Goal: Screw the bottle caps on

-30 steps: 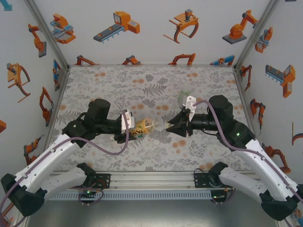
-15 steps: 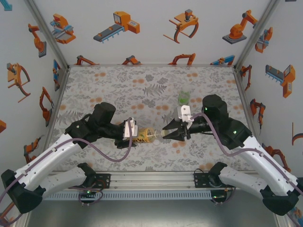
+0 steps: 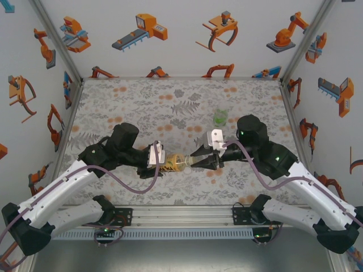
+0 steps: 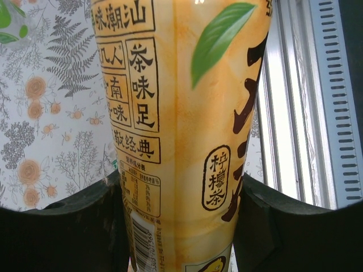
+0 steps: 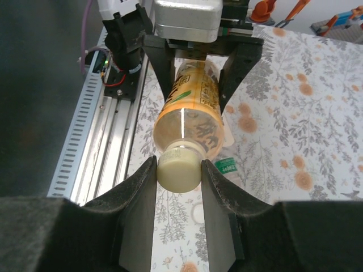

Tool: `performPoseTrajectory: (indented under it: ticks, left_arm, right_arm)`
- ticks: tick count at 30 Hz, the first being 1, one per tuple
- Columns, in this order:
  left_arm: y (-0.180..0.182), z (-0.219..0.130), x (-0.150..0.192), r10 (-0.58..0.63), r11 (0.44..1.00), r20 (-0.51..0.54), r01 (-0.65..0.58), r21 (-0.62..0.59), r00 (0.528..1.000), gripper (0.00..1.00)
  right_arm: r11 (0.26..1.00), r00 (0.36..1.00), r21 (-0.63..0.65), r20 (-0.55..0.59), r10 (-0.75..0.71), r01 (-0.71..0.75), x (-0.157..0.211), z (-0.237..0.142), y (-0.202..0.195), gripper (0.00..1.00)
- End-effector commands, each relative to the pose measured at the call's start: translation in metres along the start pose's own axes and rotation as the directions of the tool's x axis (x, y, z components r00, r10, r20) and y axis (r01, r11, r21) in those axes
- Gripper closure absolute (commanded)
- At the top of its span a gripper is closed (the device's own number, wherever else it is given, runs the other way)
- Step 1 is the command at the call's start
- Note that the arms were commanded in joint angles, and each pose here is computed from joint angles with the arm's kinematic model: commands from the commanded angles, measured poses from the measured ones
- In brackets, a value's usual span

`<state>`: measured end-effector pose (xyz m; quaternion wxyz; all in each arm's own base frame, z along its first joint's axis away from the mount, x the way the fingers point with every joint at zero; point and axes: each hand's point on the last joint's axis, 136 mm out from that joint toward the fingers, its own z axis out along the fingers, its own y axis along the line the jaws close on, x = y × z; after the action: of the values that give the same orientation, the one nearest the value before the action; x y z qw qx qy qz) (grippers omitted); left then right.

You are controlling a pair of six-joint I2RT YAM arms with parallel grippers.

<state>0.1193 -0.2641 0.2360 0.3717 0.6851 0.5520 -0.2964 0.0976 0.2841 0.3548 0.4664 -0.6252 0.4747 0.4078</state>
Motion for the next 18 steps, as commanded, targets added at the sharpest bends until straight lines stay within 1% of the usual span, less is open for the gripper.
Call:
performPoseTrajectory:
  ticks: [1,9,18]
  left_arm:
    - [-0.0047,-0.003,-0.0146,0.03,0.999,0.071,-0.031,0.013,0.997,1.0]
    - [-0.0039,-0.0064,-0.0202,0.039,0.999,0.108,-0.038,-0.014,0.993,1.0]
    - [0.0002,-0.0065,-0.0199,0.024,0.999,0.107,-0.021,-0.034,0.994,1.0]
  right_arm:
    - [0.998,0.998,0.038,0.019,-0.058,0.057,-0.0034,0.001,-0.0049,1.0]
    - [0.998,0.999,0.036,0.01,-0.049,0.048,0.0007,0.0029,-0.0046,1.0]
    - [0.999,0.999,0.019,0.012,-0.05,0.049,-0.0013,0.0018,-0.0005,1.0]
